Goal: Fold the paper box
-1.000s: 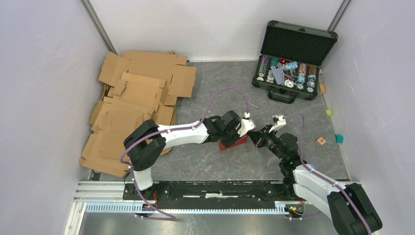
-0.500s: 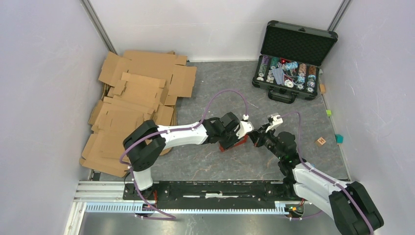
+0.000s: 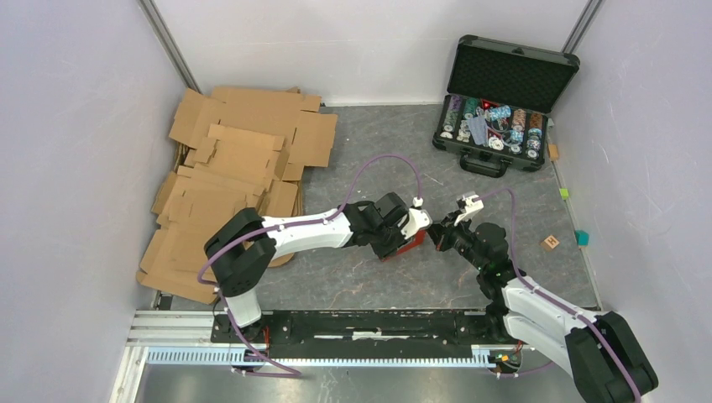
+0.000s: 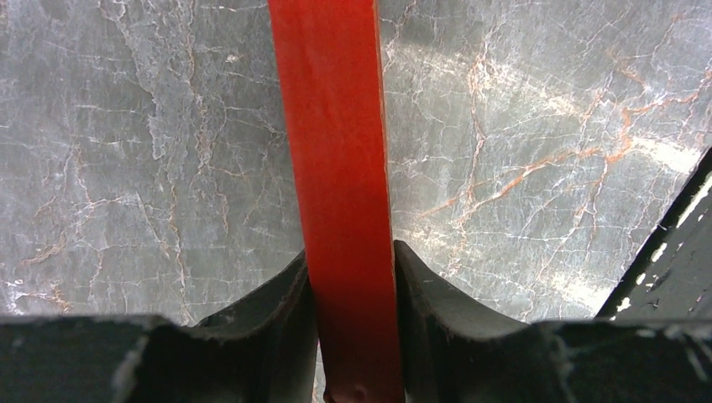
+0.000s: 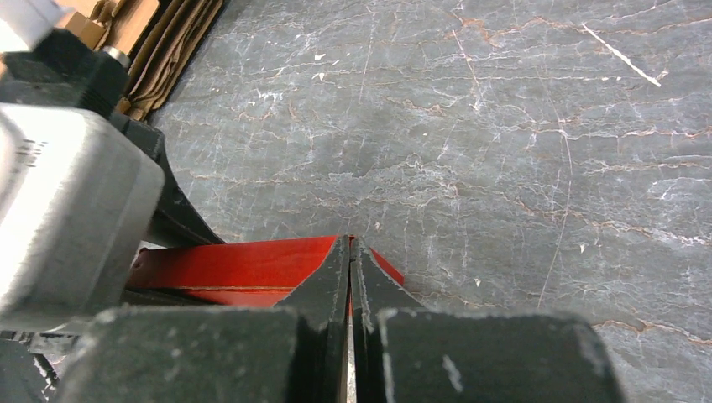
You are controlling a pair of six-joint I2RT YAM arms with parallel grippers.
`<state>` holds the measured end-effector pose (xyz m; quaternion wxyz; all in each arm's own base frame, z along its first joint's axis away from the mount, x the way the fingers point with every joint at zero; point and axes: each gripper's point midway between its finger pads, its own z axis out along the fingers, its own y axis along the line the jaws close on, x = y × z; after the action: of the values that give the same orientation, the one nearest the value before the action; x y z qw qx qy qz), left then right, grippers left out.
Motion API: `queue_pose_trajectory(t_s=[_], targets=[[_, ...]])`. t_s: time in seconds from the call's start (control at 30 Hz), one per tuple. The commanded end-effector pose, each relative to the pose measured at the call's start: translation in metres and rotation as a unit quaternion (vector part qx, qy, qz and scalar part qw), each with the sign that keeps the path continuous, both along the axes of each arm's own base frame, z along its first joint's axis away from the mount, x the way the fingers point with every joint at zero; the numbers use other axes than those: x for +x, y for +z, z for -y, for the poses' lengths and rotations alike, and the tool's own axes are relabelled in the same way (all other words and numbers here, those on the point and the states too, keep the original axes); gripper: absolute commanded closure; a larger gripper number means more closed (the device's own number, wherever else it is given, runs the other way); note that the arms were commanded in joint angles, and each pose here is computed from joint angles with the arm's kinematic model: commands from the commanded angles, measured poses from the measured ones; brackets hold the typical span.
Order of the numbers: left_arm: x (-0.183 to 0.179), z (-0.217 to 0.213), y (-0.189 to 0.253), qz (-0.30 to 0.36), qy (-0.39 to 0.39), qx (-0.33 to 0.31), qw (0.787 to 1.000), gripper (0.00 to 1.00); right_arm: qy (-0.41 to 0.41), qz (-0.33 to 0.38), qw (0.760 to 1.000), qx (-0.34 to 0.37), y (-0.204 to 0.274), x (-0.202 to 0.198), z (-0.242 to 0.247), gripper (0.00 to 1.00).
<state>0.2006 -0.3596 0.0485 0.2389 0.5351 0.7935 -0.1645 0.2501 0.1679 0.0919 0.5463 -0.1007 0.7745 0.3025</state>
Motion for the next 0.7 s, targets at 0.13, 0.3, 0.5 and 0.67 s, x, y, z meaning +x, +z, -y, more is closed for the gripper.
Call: queue_pose_trajectory(t_s=[0.13,0.3,0.5,0.67], targets=[[-0.004,0.001,0.030,0.008,0.009,-0.032,0.999,0.58,0.026,-0.014,1.000,0.008,0.013,-0.003,-0.010,0.95],[-0.003,0.001,0.041,0.015,0.011,-0.039,0.999,0.58,0.056,-0.001,0.998,0.016,0.024,-0.002,-0.021,0.94],[-0.002,-0.001,0.046,0.017,0.012,-0.036,0.999,0.57,0.067,0.011,0.997,0.029,0.036,0.000,-0.027,0.94],[-0.002,-0.001,0.051,0.020,0.013,-0.041,0.999,0.57,0.065,0.016,0.997,0.025,0.040,0.003,-0.026,0.86]])
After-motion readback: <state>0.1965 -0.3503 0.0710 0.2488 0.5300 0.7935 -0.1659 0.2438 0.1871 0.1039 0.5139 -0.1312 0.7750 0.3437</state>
